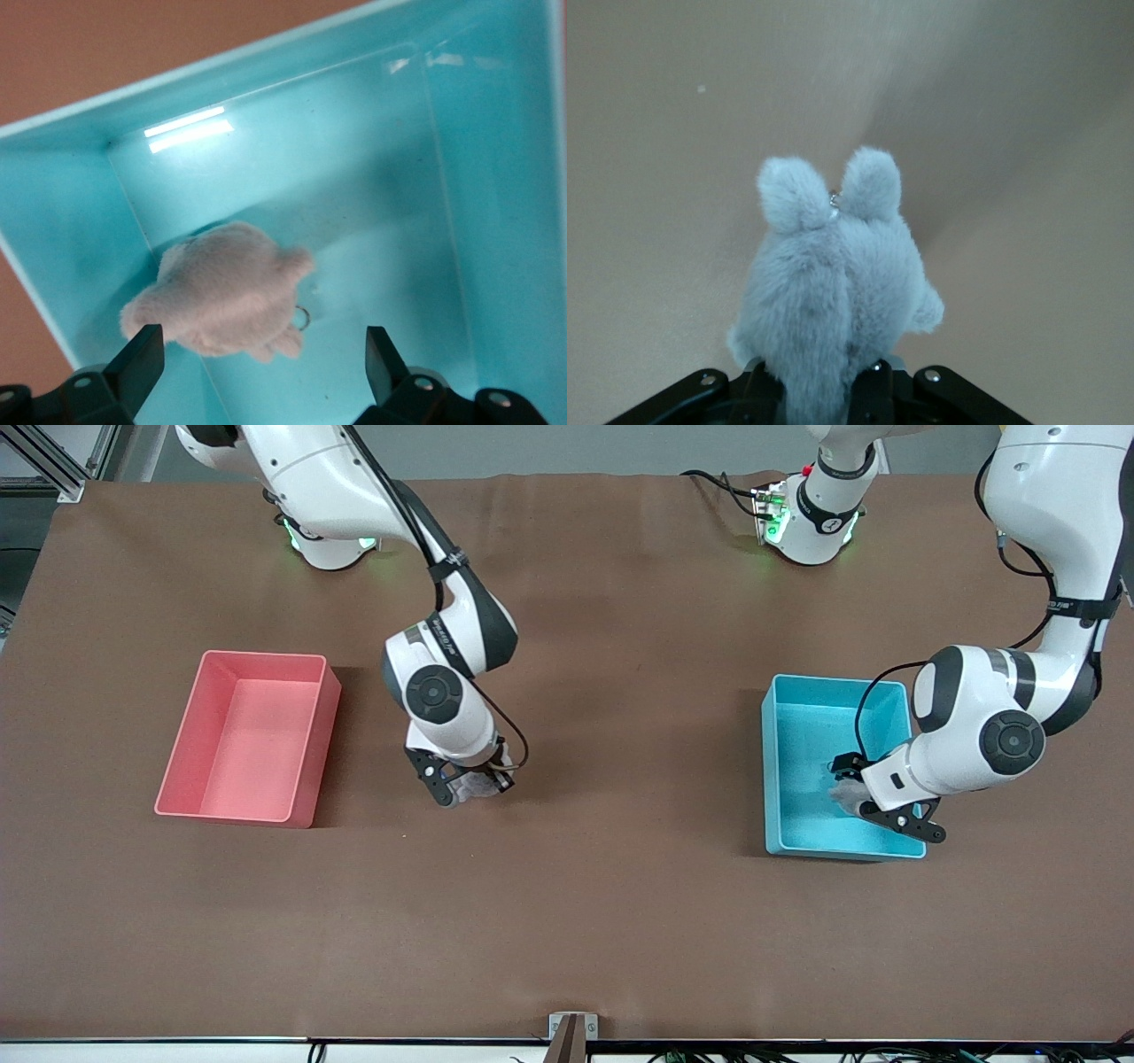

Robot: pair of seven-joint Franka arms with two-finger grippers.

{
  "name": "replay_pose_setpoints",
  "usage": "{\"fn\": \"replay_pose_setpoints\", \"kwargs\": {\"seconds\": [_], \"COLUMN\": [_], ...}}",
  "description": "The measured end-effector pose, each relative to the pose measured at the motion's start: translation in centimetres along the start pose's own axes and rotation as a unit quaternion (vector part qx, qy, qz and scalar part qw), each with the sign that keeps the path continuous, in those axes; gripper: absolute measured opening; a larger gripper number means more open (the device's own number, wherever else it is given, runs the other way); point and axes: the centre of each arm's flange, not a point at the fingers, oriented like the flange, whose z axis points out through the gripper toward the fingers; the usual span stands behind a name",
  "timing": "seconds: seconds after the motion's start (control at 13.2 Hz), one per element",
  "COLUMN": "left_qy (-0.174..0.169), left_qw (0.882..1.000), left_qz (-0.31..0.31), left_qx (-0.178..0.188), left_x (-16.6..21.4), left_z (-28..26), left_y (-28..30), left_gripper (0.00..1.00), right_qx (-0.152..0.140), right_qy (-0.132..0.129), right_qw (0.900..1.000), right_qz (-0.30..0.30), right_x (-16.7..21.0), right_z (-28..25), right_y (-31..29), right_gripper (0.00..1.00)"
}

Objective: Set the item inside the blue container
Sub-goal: 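Set the second plush on the table with the right gripper while the left gripper approaches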

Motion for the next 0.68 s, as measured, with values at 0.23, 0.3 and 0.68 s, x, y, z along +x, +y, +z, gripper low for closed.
{"fn": "replay_pose_setpoints", "kwargs": {"seconds": [0.23, 0.3, 0.68], "left_qy": [-0.021, -0.022, -0.007], "left_qw": [0.999, 0.998, 0.989], "left_qz": [-0.046, -0.065, -0.15], "left_qx": [0.002, 0.004, 0.004], "left_x": [1.5, 2.0, 3.3], "left_z": [-4.6, -5.6, -7.6], "left_y": [5.0, 7.5, 20.6], "left_gripper": [1.0, 1.0, 1.0], "right_qx": [-0.002, 0.0, 0.008], "right_qy": [0.003, 0.004, 0.005], "right_qw": [1.0, 1.0, 1.0], "right_qz": [0.015, 0.019, 0.024], "right_x": [-1.7, -2.0, -3.7], "right_z": [1.8, 2.0, 2.9], "right_y": [-0.2, -0.3, -0.8], "right_gripper": [0.24, 0.24, 0.29]}}
